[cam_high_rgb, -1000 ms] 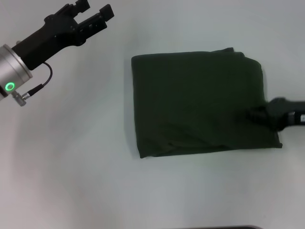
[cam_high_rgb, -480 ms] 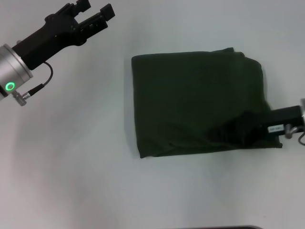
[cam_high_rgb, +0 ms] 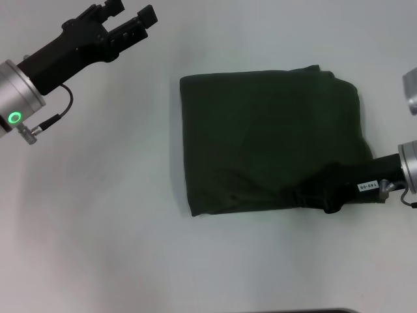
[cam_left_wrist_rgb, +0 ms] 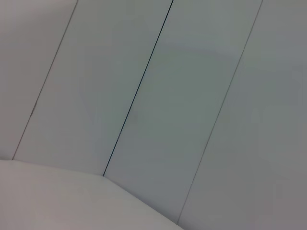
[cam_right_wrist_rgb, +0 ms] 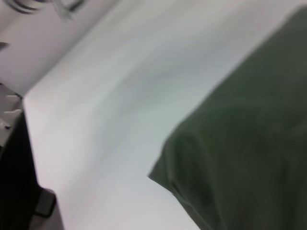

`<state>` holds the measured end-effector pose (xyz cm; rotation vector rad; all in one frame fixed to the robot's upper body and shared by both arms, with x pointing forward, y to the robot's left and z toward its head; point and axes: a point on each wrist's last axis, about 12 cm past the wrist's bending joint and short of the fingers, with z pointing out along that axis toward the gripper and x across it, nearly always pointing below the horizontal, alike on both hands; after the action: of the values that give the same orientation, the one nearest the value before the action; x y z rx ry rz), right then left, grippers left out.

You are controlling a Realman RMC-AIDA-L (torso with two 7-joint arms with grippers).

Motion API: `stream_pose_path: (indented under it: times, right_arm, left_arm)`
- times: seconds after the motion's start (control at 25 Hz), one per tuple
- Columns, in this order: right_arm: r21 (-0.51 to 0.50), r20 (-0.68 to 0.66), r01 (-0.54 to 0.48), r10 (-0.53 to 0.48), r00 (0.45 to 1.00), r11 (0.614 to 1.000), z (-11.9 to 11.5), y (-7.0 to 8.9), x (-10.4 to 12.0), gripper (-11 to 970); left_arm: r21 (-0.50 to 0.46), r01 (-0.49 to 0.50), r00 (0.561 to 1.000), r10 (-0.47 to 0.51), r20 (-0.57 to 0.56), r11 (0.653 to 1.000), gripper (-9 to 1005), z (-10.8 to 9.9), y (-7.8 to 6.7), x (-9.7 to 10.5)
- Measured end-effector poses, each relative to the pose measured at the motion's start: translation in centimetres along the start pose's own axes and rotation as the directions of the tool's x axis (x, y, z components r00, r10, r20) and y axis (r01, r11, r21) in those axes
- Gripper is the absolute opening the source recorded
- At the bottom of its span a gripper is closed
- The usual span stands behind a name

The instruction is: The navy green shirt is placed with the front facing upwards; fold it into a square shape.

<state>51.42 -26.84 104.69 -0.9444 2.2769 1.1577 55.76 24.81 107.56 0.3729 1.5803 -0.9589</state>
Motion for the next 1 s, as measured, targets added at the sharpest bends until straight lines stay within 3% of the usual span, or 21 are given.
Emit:
stream_pose_path:
  times: [0.24, 0.4, 0.72, 1.0]
  right_arm:
    - [-0.054, 0.079, 0.055, -0.050, 0.996, 0.997, -0.7, 0.6, -0.9, 51]
    - [-0.045, 0.082, 0.070, -0.066, 0.994, 0.996, 0.1, 0.5, -2.0, 51]
    - [-0.025, -0.027, 0.075, -0.076, 0.997, 0.997, 3.6, 0.1, -2.9, 52]
    - [-0.038, -0.042, 0.086, -0.087, 0.995, 0.996, 3.7, 0.3, -3.0, 51]
  left_arm:
    - [0.004, -0.001, 1.000, 0.001, 0.001, 1.000, 885, 0.1, 0.0, 0.0]
    - [0.007, -0.002, 1.000, 0.002, 0.002, 1.000, 884, 0.1, -0.1, -0.1]
    - [0.013, -0.004, 1.000, 0.004, 0.003, 1.000, 884, 0.3, -0.1, -0.2]
    - [0.008, -0.005, 1.000, 0.005, 0.002, 1.000, 885, 0.3, 0.0, -0.2]
